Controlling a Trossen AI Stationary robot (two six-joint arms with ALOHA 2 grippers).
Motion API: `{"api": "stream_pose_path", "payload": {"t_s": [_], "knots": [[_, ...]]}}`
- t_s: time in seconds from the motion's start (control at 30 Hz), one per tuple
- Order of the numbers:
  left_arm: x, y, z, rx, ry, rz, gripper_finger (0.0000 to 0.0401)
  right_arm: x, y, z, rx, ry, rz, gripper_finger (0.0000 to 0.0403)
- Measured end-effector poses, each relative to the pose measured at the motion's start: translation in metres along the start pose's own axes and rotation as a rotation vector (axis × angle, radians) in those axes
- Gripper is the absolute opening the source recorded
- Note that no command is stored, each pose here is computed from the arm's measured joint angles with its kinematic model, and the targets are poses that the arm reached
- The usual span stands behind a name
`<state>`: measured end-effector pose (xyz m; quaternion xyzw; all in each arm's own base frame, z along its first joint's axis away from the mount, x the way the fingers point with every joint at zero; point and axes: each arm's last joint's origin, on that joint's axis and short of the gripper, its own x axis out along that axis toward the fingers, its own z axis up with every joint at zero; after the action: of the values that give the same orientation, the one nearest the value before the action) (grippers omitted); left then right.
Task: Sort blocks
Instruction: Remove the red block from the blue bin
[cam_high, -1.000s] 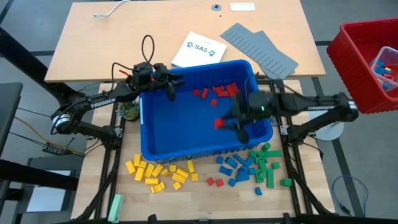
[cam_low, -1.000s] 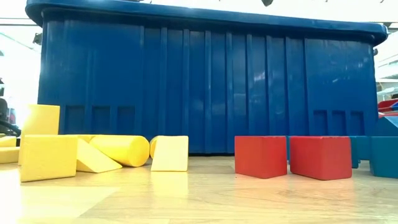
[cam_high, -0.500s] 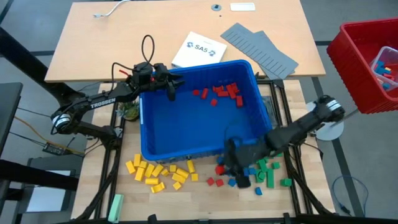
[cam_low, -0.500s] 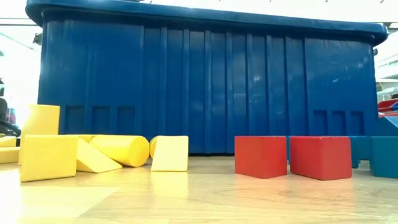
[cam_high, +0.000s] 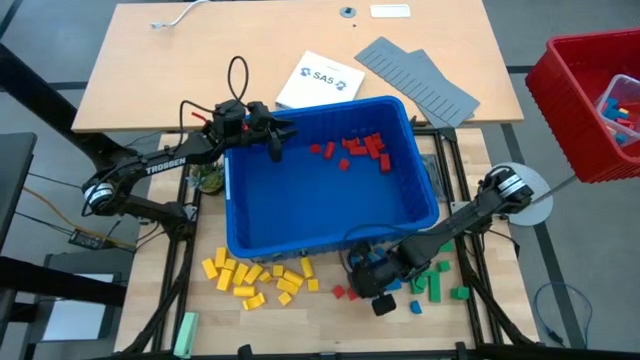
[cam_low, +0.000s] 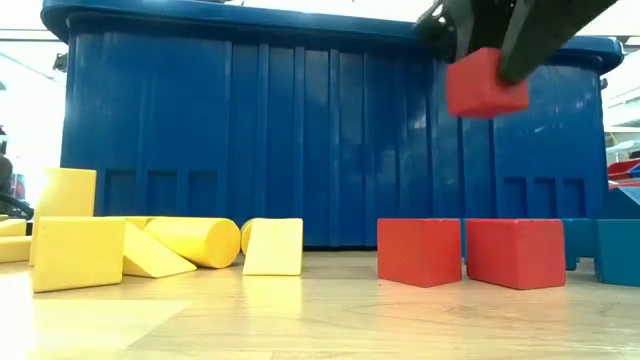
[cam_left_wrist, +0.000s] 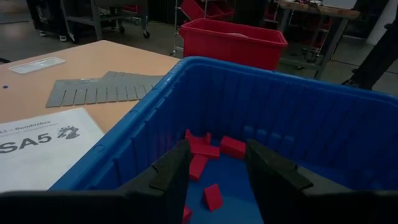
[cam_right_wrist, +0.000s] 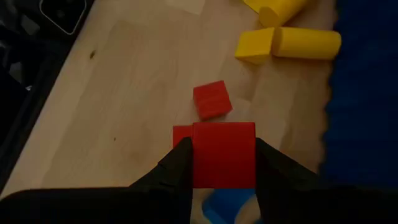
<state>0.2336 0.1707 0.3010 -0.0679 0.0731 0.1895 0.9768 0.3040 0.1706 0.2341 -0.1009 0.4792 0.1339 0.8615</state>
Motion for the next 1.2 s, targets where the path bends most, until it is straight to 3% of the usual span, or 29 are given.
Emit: {"api": "stream_pose_path", "payload": {"t_s": [0.17, 0.33, 0.6, 0.83, 1.0, 1.2], "knots": [[0.000, 0.000, 0.000, 0.000, 0.000, 0.000, 0.0163, 0.025, 0.000, 0.000, -0.032, 0.019, -0.015, 0.0117], [0.000, 0.000, 0.000, 0.000, 0.001, 0.000, 0.0163, 0.056, -0.009, -0.012, -0.018, 0.124, -0.023, 0.0117], [0.000, 0.000, 0.000, 0.000, 0.001, 0.000, 0.0163, 0.065, -0.012, -0.010, 0.030, 0.016, -0.009, 0.0117], [0.000, 0.000, 0.000, 0.000, 0.000, 0.000, 0.0163, 0.067, -0.014, -0.016, 0.062, 0.047, -0.011, 0.0215], [0.000, 0.000, 0.000, 0.000, 0.000, 0.000, 0.0163, 0.043, -0.017, -0.008, 0.092, 0.031, -0.007, 0.0247], [0.000, 0.000, 0.000, 0.000, 0.000, 0.000, 0.0163, -0.039, -0.013, 0.021, 0.059, -0.153, 0.036, 0.0241]]}}
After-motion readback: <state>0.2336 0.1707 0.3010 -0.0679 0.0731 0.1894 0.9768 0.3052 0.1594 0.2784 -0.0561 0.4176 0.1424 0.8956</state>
